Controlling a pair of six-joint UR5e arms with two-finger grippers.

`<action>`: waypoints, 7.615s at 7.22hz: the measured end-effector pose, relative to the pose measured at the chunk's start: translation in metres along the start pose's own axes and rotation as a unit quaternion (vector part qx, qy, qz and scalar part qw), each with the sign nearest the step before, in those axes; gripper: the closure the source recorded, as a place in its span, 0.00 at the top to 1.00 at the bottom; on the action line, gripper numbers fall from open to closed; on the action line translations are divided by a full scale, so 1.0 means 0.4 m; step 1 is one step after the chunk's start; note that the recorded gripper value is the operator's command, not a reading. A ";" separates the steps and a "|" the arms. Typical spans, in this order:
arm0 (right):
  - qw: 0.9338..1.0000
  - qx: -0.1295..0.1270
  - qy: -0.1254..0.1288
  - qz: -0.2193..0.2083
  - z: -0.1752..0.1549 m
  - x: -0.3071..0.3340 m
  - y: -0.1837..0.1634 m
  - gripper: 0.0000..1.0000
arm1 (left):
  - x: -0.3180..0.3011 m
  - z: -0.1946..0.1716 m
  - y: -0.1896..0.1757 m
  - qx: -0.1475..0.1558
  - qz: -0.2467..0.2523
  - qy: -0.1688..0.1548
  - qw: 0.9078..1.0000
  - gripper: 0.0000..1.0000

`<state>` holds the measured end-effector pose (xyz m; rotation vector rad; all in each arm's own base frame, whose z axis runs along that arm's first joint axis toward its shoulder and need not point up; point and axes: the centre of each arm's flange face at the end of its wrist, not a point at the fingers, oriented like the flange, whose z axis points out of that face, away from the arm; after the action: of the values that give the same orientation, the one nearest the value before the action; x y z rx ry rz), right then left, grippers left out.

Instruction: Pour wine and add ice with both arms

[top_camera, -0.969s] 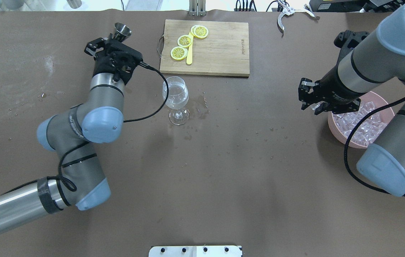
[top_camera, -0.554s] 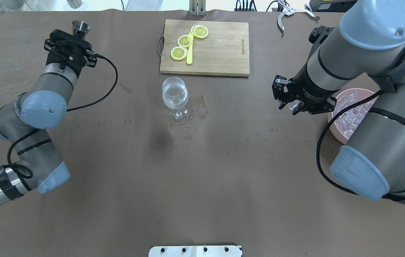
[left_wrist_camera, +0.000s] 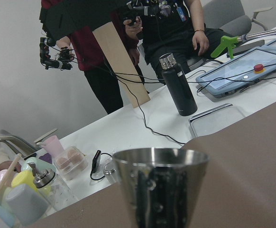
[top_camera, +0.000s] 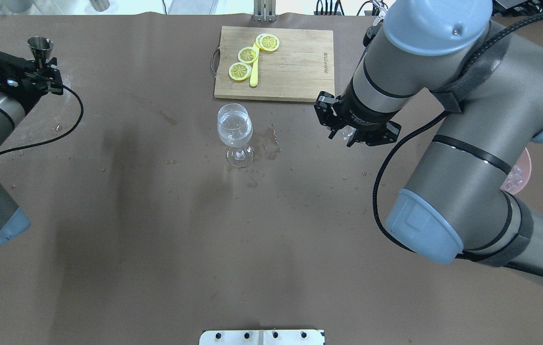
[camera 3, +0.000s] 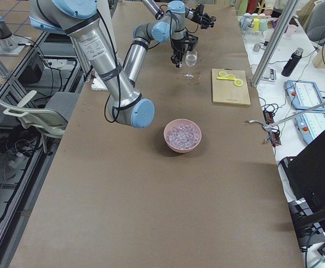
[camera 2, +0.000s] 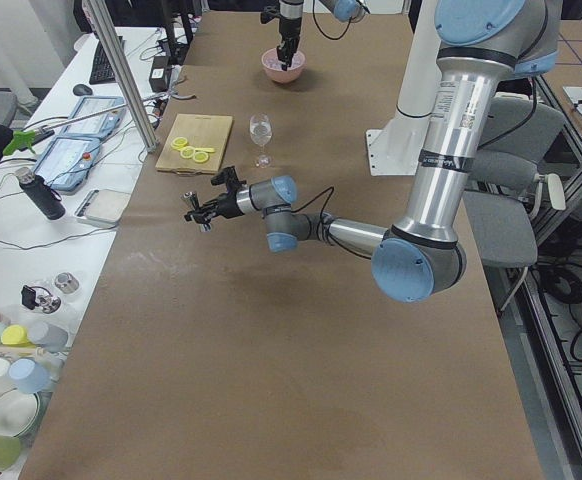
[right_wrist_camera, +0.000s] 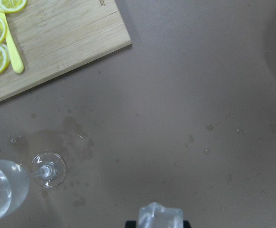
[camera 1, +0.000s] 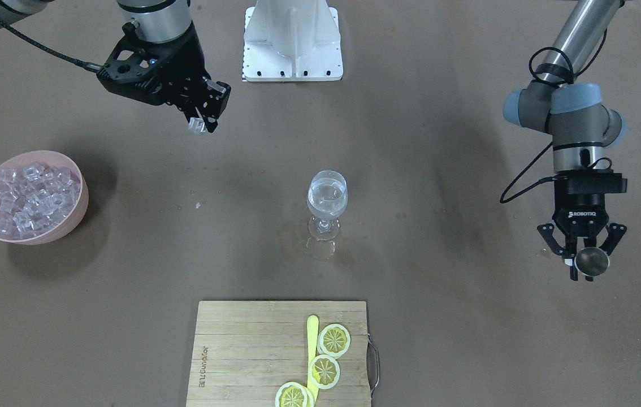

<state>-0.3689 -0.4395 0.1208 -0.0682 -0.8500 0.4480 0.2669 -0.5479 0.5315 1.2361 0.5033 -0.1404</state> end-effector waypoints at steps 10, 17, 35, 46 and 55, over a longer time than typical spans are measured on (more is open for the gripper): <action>0.966 0.041 -0.002 -0.256 0.009 -0.262 0.076 0.31 | -0.349 -0.164 0.375 0.006 -0.184 0.025 0.983 0.00; 0.953 0.064 -0.021 -0.295 0.142 -0.468 0.054 0.31 | -0.405 -0.153 0.344 0.023 -0.240 0.001 0.970 0.00; 0.972 0.070 0.028 -0.220 -0.078 0.364 -0.573 1.00 | -0.379 0.018 0.293 -0.134 -0.239 0.021 0.962 0.00; 0.982 0.048 0.071 -0.170 0.065 0.929 -0.652 1.00 | -0.370 0.022 0.308 -0.126 -0.189 -0.013 0.974 0.00; 0.983 0.052 0.065 -0.162 0.043 0.952 -0.609 1.00 | -0.275 -0.029 0.399 -0.079 -0.171 -0.010 0.982 0.16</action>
<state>-0.0769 -0.5063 0.4597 0.1348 -0.6910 0.1787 0.2253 -0.5018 0.7153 0.9850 0.6947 -0.3967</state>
